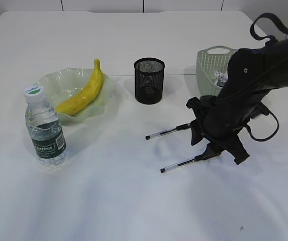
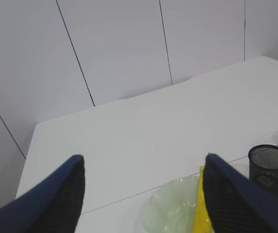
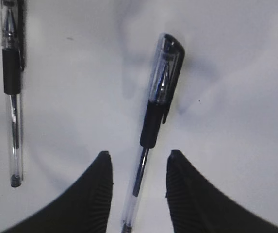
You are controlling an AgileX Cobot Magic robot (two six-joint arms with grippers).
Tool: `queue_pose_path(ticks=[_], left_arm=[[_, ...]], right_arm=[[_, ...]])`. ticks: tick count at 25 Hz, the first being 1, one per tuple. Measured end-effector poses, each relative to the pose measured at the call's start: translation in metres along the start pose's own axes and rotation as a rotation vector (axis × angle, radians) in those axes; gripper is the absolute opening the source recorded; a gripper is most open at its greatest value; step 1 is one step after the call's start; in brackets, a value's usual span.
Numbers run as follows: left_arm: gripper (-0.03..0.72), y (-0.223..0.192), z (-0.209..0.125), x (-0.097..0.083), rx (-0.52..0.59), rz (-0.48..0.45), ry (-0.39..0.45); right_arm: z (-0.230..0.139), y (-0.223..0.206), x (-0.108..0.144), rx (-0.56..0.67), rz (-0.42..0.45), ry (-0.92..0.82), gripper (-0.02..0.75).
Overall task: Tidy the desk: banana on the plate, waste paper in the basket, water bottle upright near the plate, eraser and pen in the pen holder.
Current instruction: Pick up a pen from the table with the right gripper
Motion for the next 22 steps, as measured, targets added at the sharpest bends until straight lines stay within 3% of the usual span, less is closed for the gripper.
queue_pose_path(ticks=[22], left_arm=[[0.538,0.000,0.000,0.001,0.000,0.009,-0.027]], right_arm=[[0.002,-0.026,-0.008,-0.002,-0.058,-0.080,0.282]])
Point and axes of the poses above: a point on each arm's last joint axis where the gripper is mounted, y pointing back along that axis away from the gripper, x along the wrist's bending axis when the last joint is at zero, z = x × y, the point moved 5 cm from there along -y, pointing out along that axis toward the gripper, and after that the axes turned 8 degrees about y, right-handed, at the moved point
